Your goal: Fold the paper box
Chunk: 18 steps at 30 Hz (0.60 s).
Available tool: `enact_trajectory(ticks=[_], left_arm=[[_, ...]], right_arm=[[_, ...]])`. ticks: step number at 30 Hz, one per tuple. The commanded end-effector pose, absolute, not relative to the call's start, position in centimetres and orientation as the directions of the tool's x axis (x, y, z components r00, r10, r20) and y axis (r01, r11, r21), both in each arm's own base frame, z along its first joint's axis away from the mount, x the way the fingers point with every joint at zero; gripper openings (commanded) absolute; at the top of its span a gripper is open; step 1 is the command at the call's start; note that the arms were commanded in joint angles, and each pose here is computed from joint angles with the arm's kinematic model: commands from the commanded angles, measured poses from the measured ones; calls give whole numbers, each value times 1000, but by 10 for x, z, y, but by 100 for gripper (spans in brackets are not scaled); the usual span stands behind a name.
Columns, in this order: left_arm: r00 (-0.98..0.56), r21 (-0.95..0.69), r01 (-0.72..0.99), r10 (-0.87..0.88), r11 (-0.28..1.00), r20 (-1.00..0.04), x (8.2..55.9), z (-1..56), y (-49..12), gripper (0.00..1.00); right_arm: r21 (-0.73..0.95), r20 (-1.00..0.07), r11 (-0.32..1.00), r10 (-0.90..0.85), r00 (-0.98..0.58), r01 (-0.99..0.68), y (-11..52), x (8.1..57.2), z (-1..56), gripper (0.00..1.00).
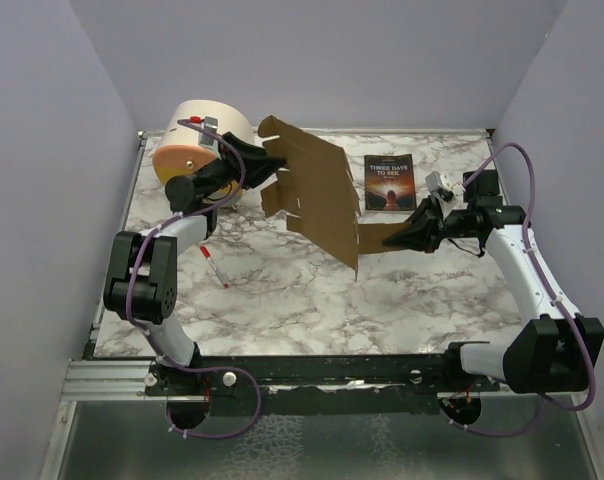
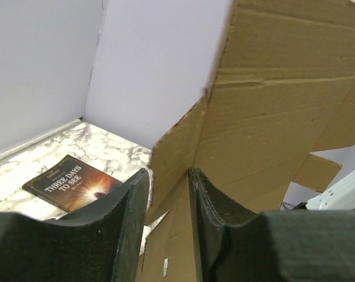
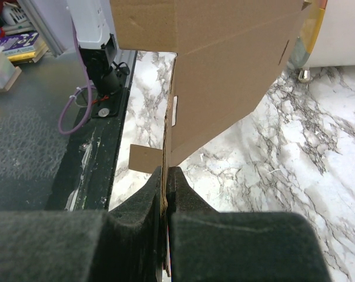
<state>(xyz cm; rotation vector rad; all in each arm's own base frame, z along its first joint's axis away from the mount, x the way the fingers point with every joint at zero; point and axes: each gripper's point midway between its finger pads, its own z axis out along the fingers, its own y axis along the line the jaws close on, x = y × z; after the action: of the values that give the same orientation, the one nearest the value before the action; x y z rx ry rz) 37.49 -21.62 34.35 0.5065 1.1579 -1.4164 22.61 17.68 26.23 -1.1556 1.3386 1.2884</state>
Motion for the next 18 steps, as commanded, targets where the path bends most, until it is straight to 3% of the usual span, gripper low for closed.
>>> enact_trajectory(ticks=[1, 5, 11, 13, 18], left_arm=[[-16, -98, 986, -498, 139, -867, 342, 372, -217, 28], [-4, -90, 984, -492, 153, -870, 336, 368, -216, 2], [33, -73, 976, -472, 204, -881, 324, 351, -209, 0], [34, -74, 974, -462, 215, -886, 318, 345, -208, 0], [18, -98, 965, -433, 244, -901, 304, 329, -205, 0]], right_arm=[[108, -994, -38, 29, -109, -993, 179, 221, 278, 2], [117, -993, -1, -12, -117, -993, 178, 230, 272, 6], [125, -983, 130, -119, -141, -984, 170, 251, 257, 14], [126, -979, 155, -139, -148, -980, 168, 254, 254, 23], [107, -974, 188, -178, -141, -976, 165, 256, 253, 58]])
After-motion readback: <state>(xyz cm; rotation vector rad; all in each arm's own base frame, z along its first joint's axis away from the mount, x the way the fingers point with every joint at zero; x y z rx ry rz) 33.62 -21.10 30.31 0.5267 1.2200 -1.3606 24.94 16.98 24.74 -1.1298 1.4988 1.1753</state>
